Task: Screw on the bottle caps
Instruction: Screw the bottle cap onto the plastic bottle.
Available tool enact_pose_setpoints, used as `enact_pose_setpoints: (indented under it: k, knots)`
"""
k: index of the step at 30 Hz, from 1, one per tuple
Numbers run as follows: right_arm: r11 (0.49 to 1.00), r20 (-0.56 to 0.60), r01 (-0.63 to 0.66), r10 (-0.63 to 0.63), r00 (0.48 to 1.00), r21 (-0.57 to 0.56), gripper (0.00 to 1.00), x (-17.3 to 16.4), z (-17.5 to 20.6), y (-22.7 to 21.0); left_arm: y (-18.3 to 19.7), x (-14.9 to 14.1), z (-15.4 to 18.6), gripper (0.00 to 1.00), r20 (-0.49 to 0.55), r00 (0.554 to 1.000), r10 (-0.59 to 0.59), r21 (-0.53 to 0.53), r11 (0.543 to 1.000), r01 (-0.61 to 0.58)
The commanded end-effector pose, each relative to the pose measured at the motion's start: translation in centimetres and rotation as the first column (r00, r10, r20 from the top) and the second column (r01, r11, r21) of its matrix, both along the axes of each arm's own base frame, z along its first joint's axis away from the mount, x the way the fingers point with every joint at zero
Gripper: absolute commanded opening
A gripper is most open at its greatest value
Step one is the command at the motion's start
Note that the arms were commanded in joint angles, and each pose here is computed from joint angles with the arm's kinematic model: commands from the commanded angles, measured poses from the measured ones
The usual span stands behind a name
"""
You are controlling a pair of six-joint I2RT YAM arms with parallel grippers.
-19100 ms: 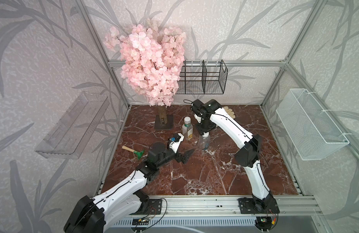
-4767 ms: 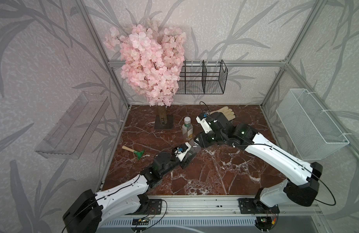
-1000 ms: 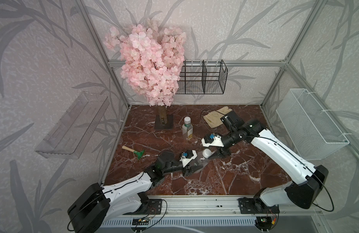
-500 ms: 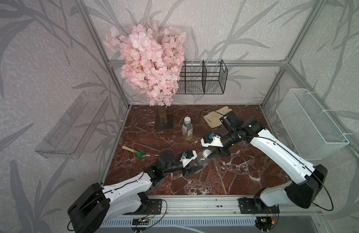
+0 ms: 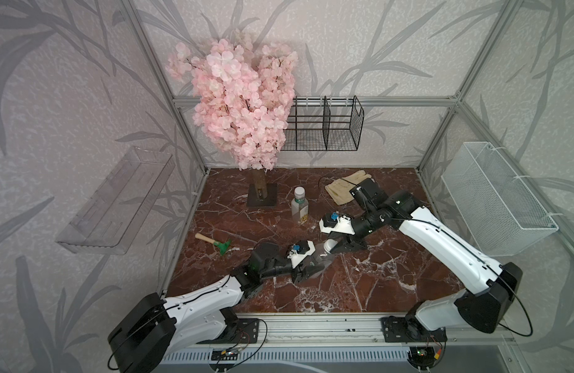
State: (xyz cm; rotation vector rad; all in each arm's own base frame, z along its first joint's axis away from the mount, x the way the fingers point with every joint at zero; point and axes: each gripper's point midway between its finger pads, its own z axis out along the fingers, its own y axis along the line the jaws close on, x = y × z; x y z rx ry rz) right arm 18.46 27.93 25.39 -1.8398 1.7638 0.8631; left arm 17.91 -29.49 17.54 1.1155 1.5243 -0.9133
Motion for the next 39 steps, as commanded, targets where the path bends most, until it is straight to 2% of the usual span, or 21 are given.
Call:
enact_pose_setpoints:
  k: [1, 10, 18, 22, 27, 34, 39]
  knots:
    - [0.996, -0.036, 0.085, -0.085, 0.996, -0.009, 0.09, 0.3, -0.1, 0.6, 0.1, 1.1, 2.8, 0.56, 0.075, 0.996, 0.052, -0.055, 0.997, -0.048]
    - [0.970, -0.038, 0.233, -0.236, 0.971, -0.072, 0.00, 1.3, -0.6, 0.7, 1.0, 2.2, 3.8, 0.56, 0.118, 0.983, 0.139, -0.070, 0.989, -0.132]
    - [0.909, -0.075, 0.408, -0.414, 0.907, -0.081, 0.00, 2.4, 0.3, 1.0, 2.0, 3.1, 4.5, 0.56, 0.160, 0.963, 0.218, -0.074, 0.975, -0.209]
    - [0.845, -0.065, 0.523, -0.532, 0.845, -0.116, 0.00, 3.2, 0.8, 1.0, 2.5, 3.8, 4.9, 0.56, 0.178, 0.949, 0.262, -0.078, 0.965, -0.252]
    - [0.786, -0.092, 0.586, -0.610, 0.787, -0.196, 0.00, 3.0, 0.3, 1.2, 3.1, 4.5, 5.3, 0.56, 0.197, 0.930, 0.311, -0.074, 0.950, -0.303]
    - [0.638, -0.105, 0.699, -0.758, 0.644, -0.322, 0.00, 3.3, -0.6, 1.1, 4.1, 5.2, 5.8, 0.56, 0.225, 0.900, 0.372, -0.083, 0.928, -0.363]
    - [0.565, -0.104, 0.732, -0.813, 0.573, -0.380, 0.00, 2.9, -0.7, 1.9, 4.9, 5.9, 6.3, 0.56, 0.233, 0.873, 0.429, -0.095, 0.903, -0.419]
